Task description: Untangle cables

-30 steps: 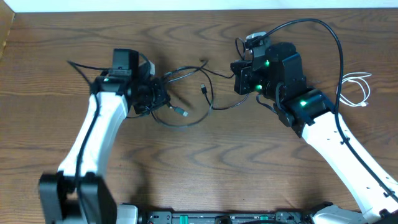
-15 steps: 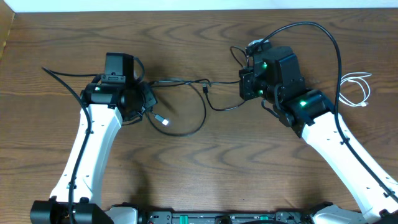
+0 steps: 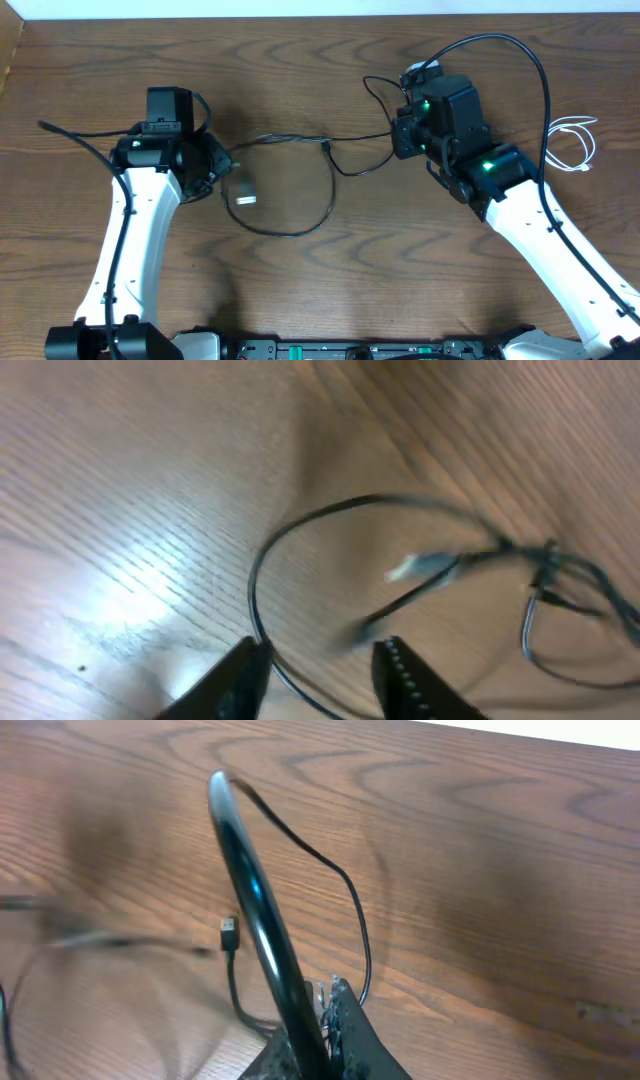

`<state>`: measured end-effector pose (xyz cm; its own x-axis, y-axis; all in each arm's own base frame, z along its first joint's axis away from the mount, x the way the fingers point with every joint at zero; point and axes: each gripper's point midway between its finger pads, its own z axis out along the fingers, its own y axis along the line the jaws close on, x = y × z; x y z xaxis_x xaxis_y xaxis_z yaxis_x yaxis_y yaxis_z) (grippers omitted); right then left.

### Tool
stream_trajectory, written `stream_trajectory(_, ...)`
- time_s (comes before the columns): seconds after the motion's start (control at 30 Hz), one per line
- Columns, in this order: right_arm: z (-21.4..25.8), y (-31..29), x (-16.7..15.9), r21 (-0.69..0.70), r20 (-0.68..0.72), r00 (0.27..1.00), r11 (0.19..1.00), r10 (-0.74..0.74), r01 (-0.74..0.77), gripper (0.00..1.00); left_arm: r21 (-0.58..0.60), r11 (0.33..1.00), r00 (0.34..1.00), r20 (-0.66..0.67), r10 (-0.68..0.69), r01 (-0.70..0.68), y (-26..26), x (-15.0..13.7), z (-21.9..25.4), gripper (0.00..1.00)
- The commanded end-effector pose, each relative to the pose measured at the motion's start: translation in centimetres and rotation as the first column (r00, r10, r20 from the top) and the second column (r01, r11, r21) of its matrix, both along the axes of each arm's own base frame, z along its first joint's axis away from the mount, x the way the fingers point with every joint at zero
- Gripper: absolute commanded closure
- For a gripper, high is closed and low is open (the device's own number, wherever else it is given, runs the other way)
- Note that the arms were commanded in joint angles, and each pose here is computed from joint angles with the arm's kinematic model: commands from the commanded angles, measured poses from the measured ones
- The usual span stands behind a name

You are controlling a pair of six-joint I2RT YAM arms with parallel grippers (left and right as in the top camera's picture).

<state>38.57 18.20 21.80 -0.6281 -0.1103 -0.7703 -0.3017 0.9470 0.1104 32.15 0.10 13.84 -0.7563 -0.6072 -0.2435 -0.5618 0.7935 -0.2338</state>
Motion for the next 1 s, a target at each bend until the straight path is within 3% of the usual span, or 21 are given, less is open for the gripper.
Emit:
stream_trajectory(0.0,0.9,-0.8,0.2,-0.013,0.031,0.999,1.0,-0.018,0.018,0.99,0.025,1.0,1.0,0.0,0.019,-0.019,0.6,0.0,0.1,0.49)
stream_trajectory(0.1,0.9,-0.8,0.1,-0.013,0.03,0.999,1.0,-0.018,0.018,0.99,0.027,0.999,1.0,0.0,0.02,-0.02,0.7,0.0,0.1,0.44)
stream_trajectory(0.4,1.0,-0.6,0.1,0.04,0.01,0.999,0.998,-0.05,0.05,0.99,-0.027,1.0,1.0,0.001,0.005,-0.005,-0.3,0.0,0.1,0.44)
stream_trajectory(0.5,1.3,0.5,0.0,0.082,0.011,1.0,0.997,-0.002,0.001,0.99,-0.125,0.992,1.0,0.002,-0.017,0.017,-2.0,0.0,0.3,0.43)
stream_trajectory(0.6,2.4,2.9,-0.6,0.174,0.023,0.994,0.978,0.111,-0.113,0.99,-0.148,0.988,0.999,-0.001,-0.039,0.038,-2.9,-0.1,0.2,0.42)
stream_trajectory(0.73,4.7,6.2,-1.8,0.301,0.084,0.955,0.906,0.284,-0.296,0.99,-0.143,0.986,0.996,-0.011,-0.087,0.085,-3.9,0.2,-0.5,0.42)
stream_trajectory(0.87,9.0,9.2,-4.3,0.426,0.227,0.836,0.721,0.5,-0.547,0.99,-0.146,0.967,0.977,-0.017,-0.211,0.207,-5.6,0.4,-1.5,0.42)
stream_trajectory(0.97,10.7,8.9,-3.7,0.491,0.254,0.845,0.69,0.471,-0.532,0.99,-0.257,0.894,0.928,0.05,-0.368,0.368,-9.2,0.7,-1.4,0.41)
